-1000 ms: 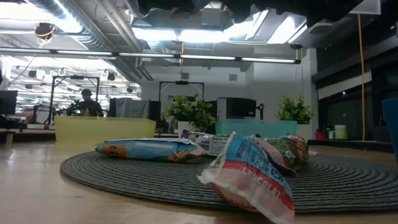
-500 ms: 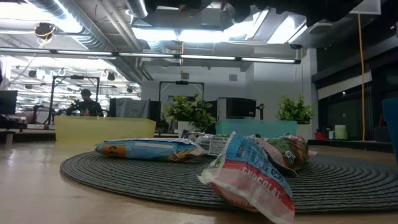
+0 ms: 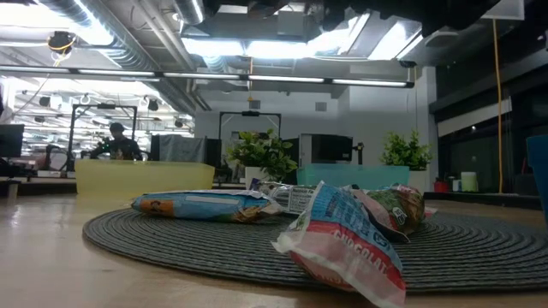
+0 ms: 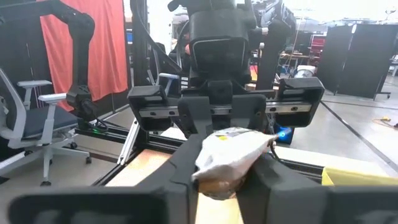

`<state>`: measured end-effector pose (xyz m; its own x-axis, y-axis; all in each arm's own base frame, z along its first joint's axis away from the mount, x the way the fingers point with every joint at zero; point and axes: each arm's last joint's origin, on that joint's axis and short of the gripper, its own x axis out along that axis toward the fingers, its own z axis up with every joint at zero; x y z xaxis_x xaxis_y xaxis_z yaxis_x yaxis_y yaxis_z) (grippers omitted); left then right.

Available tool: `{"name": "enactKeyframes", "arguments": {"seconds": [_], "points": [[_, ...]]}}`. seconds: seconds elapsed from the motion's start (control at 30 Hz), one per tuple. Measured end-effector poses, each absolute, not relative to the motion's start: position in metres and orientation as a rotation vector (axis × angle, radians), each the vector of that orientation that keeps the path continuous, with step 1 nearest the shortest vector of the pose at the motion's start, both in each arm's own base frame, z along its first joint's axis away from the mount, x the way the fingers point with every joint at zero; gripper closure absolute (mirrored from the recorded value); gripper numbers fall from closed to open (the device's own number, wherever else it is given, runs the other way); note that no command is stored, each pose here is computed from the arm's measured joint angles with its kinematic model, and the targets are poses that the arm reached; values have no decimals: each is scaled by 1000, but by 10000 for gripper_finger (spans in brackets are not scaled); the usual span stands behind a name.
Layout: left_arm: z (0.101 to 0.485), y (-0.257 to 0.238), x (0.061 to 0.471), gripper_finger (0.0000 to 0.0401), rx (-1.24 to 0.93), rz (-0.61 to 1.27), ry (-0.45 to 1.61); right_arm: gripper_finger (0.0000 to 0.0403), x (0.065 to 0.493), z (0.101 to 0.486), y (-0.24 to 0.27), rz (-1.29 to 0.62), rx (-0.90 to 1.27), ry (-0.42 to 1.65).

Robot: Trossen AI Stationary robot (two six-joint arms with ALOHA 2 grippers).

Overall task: Pick and place Granola Bars by type
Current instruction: Put the yellow granola bar into the blue bin

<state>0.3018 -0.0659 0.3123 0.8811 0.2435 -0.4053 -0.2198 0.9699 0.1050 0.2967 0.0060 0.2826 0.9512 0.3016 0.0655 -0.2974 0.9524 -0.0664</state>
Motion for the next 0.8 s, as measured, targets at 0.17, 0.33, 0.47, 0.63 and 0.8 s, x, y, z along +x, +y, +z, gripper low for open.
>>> {"name": "enactKeyframes", "arguments": {"seconds": [0.17,0.33,0.47,0.63,0.8], "points": [[313,-67,301,324,58,236,429,352,297,283,6,304,-73,-77],[321,-72,291,276,67,211,419,353,294,284,6,304,-72,-75],[330,-76,274,244,61,212,419,353,283,298,6,303,-78,-102],[336,-83,256,225,15,209,439,353,258,314,8,309,-62,-64],[331,-94,255,227,18,180,465,353,229,321,16,315,-28,45]]}}
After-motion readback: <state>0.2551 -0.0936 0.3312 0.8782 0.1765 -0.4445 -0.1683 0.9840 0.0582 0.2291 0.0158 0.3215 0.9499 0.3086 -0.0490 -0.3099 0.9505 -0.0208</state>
